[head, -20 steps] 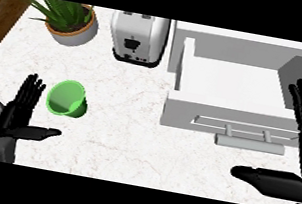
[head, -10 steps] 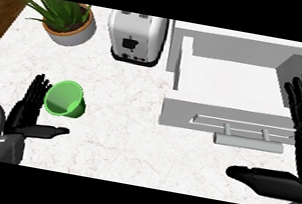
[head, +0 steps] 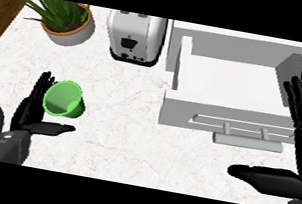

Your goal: Pick up the cup, place it into the drawer and close the drawer

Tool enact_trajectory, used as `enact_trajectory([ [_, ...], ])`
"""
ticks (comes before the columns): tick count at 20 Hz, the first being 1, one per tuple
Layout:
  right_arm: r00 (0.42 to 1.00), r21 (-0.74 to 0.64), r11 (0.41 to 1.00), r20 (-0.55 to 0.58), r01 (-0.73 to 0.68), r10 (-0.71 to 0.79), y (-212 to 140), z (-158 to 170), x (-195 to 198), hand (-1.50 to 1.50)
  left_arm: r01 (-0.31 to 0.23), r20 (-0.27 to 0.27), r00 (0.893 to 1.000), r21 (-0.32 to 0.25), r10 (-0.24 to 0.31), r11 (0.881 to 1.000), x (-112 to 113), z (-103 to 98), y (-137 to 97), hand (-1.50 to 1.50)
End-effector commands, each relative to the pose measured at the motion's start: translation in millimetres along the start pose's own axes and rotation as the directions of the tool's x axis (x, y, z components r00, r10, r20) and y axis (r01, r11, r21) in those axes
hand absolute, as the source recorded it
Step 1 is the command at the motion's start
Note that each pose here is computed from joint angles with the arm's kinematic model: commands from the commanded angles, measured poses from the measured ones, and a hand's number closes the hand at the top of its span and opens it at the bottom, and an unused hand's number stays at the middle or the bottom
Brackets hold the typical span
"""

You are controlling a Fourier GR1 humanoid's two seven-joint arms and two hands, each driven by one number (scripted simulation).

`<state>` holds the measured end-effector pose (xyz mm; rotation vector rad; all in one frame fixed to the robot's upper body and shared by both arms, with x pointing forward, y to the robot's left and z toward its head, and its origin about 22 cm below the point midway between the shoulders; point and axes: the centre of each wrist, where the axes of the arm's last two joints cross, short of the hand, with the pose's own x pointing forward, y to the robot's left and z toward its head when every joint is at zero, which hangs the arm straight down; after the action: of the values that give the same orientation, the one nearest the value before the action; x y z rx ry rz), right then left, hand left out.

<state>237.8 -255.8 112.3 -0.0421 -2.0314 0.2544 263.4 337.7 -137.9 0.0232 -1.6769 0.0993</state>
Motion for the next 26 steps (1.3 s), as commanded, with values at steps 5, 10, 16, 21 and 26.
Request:
enact_trajectory([
  [5, 1.0, 0.001, 1.0, -0.005, 0.012, -0.012, -3.2, -1.9, 9.2, -1.5, -0.143, 0.088, 0.985, -0.07, 0.149, 0.987, -7.6, 6.2, -11.8, -1.5],
  [10, 1.0, 0.005, 1.0, -0.013, 0.025, -0.025, 11.0, 2.6, -1.6, -1.5, -0.214, 0.092, 0.97, -0.123, 0.225, 0.969, -2.3, 0.6, -6.2, -1.5],
  [16, 1.0, 0.015, 1.0, -0.018, 0.019, -0.019, -15.7, 3.2, -3.1, -1.5, -0.305, 0.068, 0.943, -0.211, 0.325, 0.929, -0.6, -10.3, -22.0, 1.5],
  [21, 0.999, 0.015, 1.0, -0.032, 0.012, -0.012, -19.7, 5.2, -6.2, -1.5, -0.384, 0.077, 0.908, -0.236, 0.412, 0.892, -1.9, -12.7, -32.9, 1.5],
  [26, 1.0, 0.006, 1.0, -0.012, -0.003, 0.003, -10.1, -2.1, -17.1, -1.5, -0.336, 0.176, 0.908, -0.236, 0.381, 0.912, 12.3, -34.9, -37.7, 1.5],
])
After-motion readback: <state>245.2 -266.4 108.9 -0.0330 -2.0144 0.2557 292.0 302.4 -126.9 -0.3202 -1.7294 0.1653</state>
